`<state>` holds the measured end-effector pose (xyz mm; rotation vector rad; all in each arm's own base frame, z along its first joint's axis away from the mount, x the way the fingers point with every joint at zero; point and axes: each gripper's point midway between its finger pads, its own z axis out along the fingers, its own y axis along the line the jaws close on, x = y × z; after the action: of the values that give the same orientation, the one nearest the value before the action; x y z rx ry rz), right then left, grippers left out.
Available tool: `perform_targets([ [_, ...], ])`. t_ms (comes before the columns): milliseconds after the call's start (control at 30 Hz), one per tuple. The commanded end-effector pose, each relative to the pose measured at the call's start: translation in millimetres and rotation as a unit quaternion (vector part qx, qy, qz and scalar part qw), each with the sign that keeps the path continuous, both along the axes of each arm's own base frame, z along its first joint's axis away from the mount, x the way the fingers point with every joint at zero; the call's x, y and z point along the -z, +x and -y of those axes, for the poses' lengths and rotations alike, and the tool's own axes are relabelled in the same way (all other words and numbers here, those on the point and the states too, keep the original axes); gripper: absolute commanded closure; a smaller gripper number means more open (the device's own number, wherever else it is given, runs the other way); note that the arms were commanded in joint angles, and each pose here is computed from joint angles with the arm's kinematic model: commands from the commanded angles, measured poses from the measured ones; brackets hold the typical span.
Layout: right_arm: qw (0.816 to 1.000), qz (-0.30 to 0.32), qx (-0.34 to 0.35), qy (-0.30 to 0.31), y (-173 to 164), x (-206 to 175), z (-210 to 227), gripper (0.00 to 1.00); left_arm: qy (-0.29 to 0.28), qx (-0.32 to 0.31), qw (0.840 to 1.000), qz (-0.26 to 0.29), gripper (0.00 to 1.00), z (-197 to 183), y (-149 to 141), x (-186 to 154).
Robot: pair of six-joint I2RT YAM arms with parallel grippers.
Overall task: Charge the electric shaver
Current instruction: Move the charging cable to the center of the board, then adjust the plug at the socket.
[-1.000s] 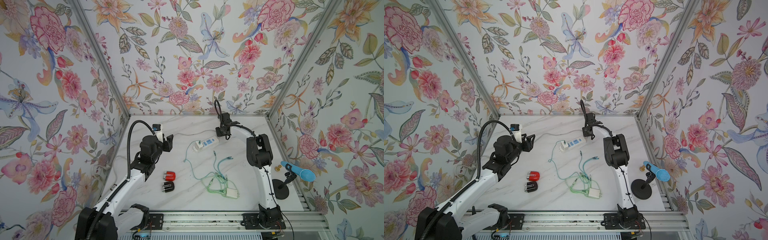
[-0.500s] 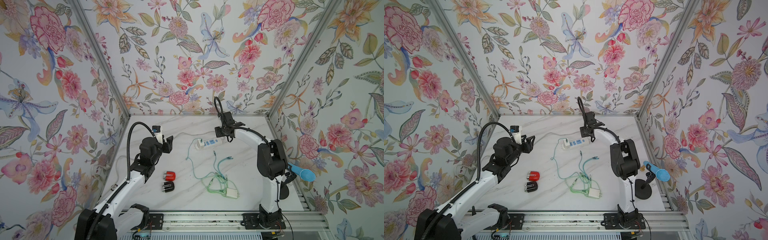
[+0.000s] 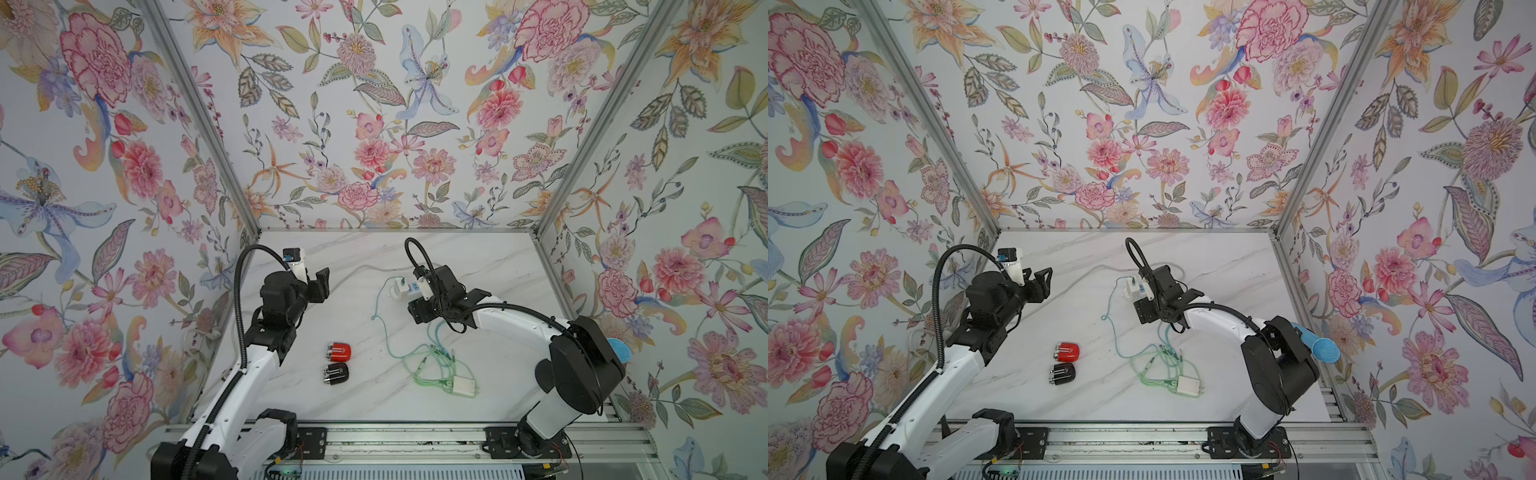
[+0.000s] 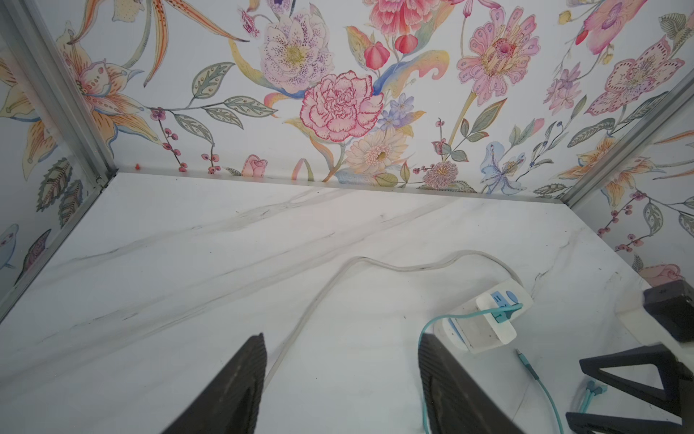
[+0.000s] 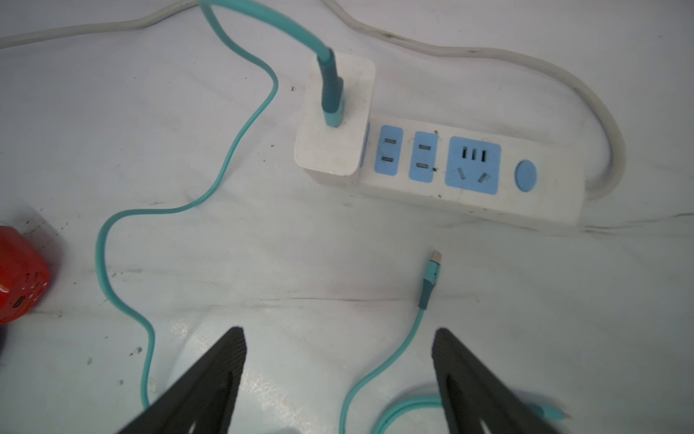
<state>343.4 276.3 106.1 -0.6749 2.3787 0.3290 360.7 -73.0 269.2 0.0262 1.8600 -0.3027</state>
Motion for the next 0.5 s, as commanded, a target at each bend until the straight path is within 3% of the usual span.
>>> perform_targets([
  [0, 0.999, 0.03, 0.016, 0.024, 24, -12, -18, 0.2, 0.028, 0.006, 0.999, 0.025, 0.32, -3, -3, -37],
  [233, 0.999, 0.036, 0.014, 0.022, 51, -1, -39, 0.22, 0.054, -0.011, 0.998, 0.012, 0.3, -16, -9, -25],
  [467, 0.998, 0.05, 0.037, 0.001, 79, 7, -45, 0.32, 0.072, -0.01, 0.997, 0.012, 0.29, -21, -14, -28],
])
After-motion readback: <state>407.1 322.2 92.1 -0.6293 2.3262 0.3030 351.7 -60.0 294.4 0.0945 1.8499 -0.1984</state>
